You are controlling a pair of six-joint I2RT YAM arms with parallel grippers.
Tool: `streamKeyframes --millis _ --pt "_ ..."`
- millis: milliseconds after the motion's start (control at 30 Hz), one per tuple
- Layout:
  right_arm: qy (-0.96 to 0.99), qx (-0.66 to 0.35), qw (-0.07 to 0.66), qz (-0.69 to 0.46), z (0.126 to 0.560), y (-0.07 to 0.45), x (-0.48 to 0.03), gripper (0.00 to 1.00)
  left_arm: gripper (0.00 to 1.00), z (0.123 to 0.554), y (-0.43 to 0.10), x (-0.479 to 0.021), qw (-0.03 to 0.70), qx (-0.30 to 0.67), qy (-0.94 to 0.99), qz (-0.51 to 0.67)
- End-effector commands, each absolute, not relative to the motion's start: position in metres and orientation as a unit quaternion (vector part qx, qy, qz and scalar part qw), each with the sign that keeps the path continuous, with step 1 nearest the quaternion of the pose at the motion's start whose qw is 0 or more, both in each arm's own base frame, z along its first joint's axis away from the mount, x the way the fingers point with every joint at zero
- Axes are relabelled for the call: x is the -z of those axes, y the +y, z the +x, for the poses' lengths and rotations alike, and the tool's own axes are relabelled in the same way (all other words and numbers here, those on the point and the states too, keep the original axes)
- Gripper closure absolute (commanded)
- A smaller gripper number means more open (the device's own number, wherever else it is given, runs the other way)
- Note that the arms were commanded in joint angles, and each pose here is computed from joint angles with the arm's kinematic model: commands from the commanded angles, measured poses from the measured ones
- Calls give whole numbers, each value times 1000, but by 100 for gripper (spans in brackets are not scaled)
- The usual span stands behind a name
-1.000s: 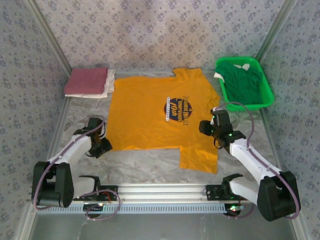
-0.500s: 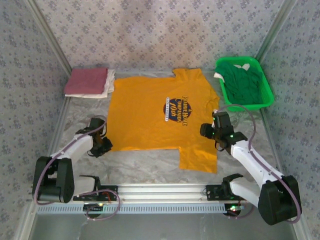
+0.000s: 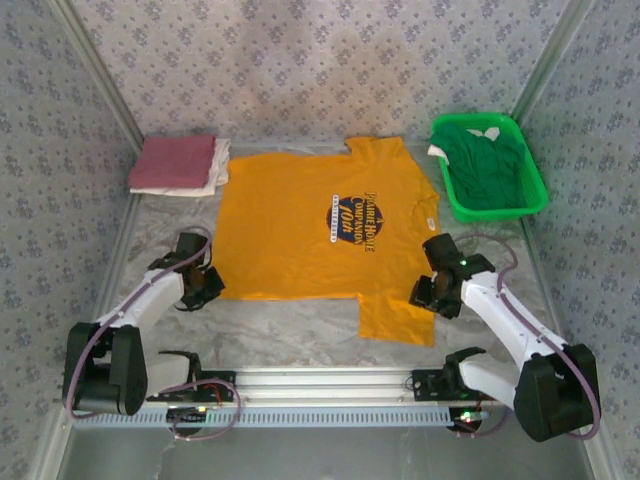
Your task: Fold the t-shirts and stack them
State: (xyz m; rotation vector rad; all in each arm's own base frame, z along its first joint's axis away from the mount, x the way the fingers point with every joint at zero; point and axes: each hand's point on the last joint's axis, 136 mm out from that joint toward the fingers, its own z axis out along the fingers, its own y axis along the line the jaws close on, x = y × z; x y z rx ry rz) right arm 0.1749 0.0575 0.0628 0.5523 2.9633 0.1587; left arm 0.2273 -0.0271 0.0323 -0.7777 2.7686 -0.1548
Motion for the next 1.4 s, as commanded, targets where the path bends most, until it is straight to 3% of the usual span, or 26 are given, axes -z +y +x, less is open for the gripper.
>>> streamKeyframes --millis 0,67,367,800,933,1100,1267,1367 --pt "972 -38 0 230 142 54 -63 47 100 236 -23 -45 156 51 948 -274" --pt "971 -46 -30 234 128 58 -54 48 100 236 -23 -45 159 51 947 -276" --pt "962 -44 -37 267 121 63 -26 47 100 237 -27 -44 161 65 945 -277" --pt "966 -23 -36 255 118 73 -25 52 100 234 -27 -48 170 77 941 -283" --pt "966 -17 -41 255 111 75 -25 49 100 237 -29 -51 174 85 940 -282" --pt "944 -5 -16 329 108 63 -34 41 100 239 -29 -52 179 90 938 -281" --pt "915 -14 36 401 114 50 -35 43 100 248 -31 -54 184 101 938 -275" --pt "908 22 11 418 102 45 -31 43 100 252 -31 -54 180 103 940 -271"
